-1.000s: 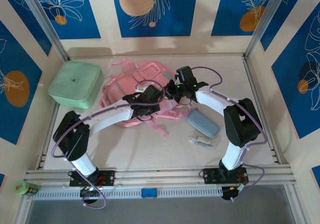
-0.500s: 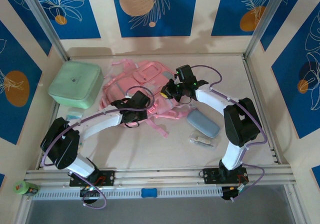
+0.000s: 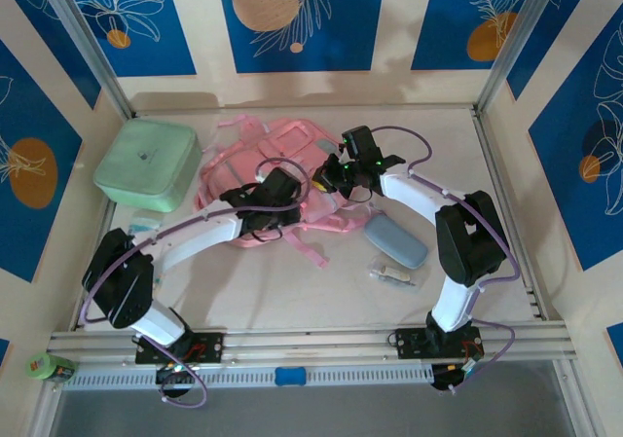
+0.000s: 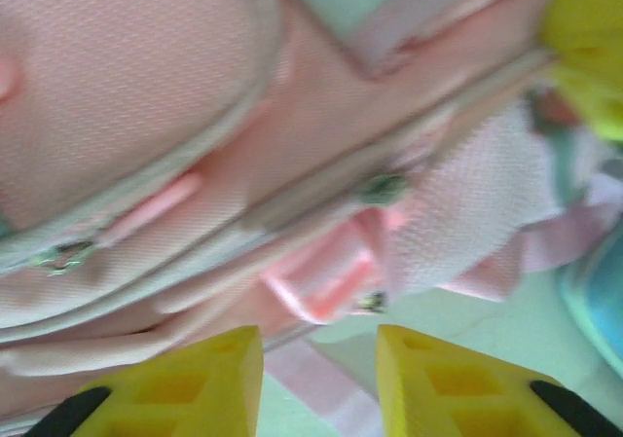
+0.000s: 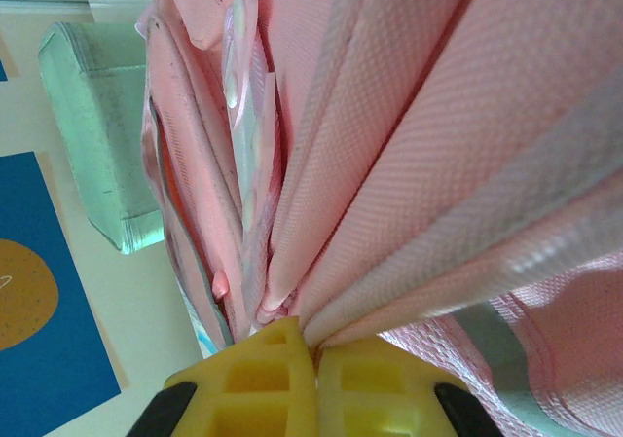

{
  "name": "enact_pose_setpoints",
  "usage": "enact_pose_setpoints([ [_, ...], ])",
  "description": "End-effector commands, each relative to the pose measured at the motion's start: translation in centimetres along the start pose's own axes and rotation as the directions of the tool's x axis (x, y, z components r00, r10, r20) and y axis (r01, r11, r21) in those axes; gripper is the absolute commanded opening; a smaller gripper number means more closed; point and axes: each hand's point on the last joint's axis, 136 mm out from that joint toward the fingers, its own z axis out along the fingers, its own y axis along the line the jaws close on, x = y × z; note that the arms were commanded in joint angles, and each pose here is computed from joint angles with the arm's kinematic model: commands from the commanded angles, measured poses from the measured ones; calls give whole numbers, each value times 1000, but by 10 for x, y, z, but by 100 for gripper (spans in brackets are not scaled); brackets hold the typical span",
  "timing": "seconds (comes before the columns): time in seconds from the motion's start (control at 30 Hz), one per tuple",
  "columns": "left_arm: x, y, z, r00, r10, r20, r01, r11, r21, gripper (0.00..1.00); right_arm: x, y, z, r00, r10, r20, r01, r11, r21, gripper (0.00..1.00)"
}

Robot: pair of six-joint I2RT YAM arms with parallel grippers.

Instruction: Pack the student bag

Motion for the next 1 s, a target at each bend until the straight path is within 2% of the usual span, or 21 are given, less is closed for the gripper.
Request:
enact_pose_setpoints([
  [0.0,-8,-15,5,999,-37,18,38,999,-32,39,5,39,-6,998,-55,-12,53,994,-100,0],
  [0.13,-8,-16,16,997,-66,38,69,994,-87,43,6,39,-5,999,-38,-20,35,993,-112,0],
  [0.33,-15,1,29,979,-167,117,188,961,-205,54,4,36,-3,1000,8,-24,-11,992,-123,0],
  [0.5,-32,-13,38,962,-197,191,228,961,-158,58,5,34,0,999,29,-31,-33,990,-135,0],
  [0.6,-40,-4,35,953,-195,232,250,939,-238,59,6,34,2,999,34,-39,-39,990,-136,0],
  [0.7,-45,7,25,946,-189,264,267,915,-302,54,6,33,2,999,32,-40,-37,990,-136,0],
  [0.97,-45,7,16,954,-162,253,226,942,-249,29,4,33,0,999,22,-34,-26,990,-136,0],
])
